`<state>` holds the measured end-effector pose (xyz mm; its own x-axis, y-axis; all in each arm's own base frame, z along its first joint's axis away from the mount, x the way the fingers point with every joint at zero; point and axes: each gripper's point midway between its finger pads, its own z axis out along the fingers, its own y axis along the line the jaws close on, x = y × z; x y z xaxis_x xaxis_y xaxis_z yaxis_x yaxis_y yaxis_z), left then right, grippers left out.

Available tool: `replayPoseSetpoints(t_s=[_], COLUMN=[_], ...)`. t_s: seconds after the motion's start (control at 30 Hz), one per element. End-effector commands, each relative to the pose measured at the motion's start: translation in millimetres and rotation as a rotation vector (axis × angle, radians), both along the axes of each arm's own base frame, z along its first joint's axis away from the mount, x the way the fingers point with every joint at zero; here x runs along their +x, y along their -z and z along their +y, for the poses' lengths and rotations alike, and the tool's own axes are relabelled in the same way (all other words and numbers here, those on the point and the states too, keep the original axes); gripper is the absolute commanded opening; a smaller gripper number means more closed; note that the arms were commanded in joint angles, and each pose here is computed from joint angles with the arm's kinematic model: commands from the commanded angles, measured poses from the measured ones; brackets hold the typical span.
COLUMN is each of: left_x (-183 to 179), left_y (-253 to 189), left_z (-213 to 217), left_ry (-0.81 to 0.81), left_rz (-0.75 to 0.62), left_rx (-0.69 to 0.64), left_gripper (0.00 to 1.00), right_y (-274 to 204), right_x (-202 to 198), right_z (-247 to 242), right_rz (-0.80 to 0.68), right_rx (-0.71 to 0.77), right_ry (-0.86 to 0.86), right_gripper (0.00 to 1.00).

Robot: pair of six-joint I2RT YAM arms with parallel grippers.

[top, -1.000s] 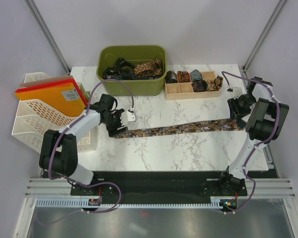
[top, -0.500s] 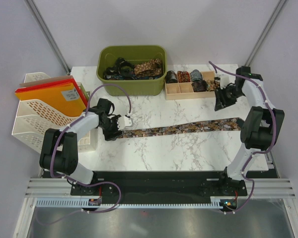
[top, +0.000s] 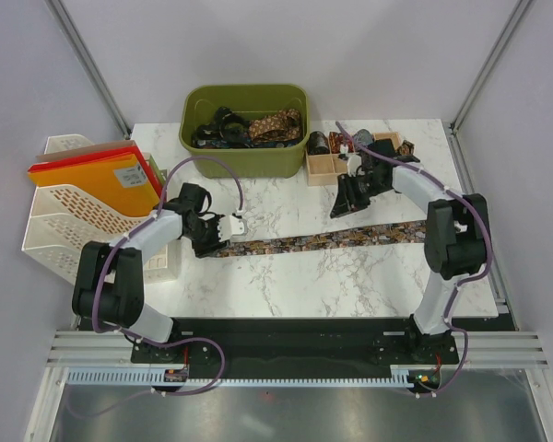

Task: Roll the ties
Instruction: Roll the tie at the center of the board.

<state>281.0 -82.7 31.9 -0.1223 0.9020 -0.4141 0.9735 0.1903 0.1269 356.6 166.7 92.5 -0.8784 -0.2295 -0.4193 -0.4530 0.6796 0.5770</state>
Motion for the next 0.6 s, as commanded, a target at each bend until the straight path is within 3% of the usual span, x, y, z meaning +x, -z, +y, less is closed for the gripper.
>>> replayPoseSetpoints(t_s=[0.0,0.23,0.43,0.57], left_x=[8.9,9.1,8.0,1.0], left_y=[-21.8,-38.2,-38.5,-26.5], left_z=[-11.0,-21.9,-23.8,-19.0], left_ry=[0.034,0.031,0.030,0.042], left_rz=[-0.081,-0.087,-0.069,-0.041], left_rx=[-0.069,-0.124,-0.129,-0.101], left_gripper=[0.52,0.42,0.41,0.53], right_y=[-6.3,8.2,8.6,12.4], right_x=[-0.4,-18.6,-21.9,-29.2], right_z=[58.7,130.3,163.8,184.3], right_rz=[-0.008,0.029,0.060,0.069], right_rx=[0.115,0.158,0.215,0.220], right_ry=[-0.033,-0.108,-0.111,-0.128], right_gripper=[0.34,0.33,0.32,0.31])
